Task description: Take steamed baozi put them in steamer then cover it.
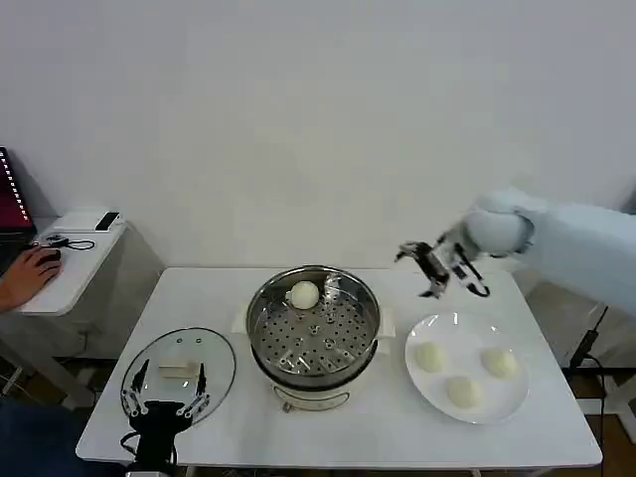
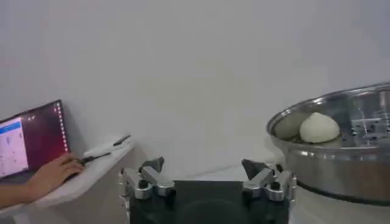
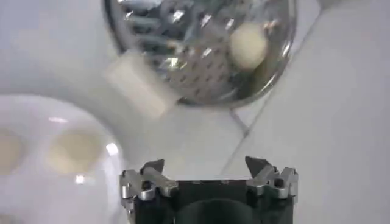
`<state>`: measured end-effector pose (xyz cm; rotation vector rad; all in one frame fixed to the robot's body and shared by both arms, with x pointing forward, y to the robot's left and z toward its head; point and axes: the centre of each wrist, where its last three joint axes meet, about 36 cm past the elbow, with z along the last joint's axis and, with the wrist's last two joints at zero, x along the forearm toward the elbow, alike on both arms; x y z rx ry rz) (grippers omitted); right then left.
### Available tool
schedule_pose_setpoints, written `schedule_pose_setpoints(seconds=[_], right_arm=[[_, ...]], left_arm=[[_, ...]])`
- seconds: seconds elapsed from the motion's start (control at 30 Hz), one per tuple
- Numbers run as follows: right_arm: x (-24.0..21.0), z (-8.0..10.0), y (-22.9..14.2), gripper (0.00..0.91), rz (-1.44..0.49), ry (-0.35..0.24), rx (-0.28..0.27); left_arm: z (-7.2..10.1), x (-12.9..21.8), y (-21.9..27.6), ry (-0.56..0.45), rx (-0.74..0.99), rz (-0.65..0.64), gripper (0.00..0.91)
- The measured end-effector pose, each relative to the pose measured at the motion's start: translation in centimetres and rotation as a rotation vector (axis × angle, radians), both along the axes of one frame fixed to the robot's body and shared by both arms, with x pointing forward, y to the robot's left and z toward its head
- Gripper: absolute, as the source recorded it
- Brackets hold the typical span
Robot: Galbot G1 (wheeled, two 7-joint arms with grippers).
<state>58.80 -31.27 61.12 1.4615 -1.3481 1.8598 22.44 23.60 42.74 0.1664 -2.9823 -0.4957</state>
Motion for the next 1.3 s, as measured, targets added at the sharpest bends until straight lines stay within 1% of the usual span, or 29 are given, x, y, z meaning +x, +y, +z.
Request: schedule_pose_setpoints(seconds=[0.17,0.43,0.63,0.83,1.2,1.23,1.3], right_arm=[[-1.3,-3.1,-1.7,0.907,-0.066,0.054,0.004],[-2.5,-7.9,-2.8,0.907,-0.167,0.126,0.018],[-2.6,-10.8,-3.0,0.907,-0.231,0.175,0.015],[-2.4,-12.9,-3.0,0.907,-0.275,0.212,0.023],[-1.1,-15.1,-1.9,0.907,-0.319,0.218,0.044],[-1.0,-15.3,-1.7,0.887,-0.321,0.219,0.044],[-0.7,-15.6,-1.5,0.877,-0.327,0.218,0.04]], left_arm=[[-0.3,0.0,-0.1,0.007,0.001,0.002,0.907],[-0.3,0.0,-0.1,0.009,0.01,0.004,0.907],[-0.4,0.0,-0.1,0.012,0.014,0.004,0.907],[-0.4,0.1,-0.1,0.014,0.015,0.004,0.907],[-0.5,0.0,0.0,0.017,0.016,0.007,0.907],[-0.5,0.0,0.0,0.017,0.016,0.007,0.907],[-0.5,0.0,0.0,0.017,0.016,0.008,0.907]])
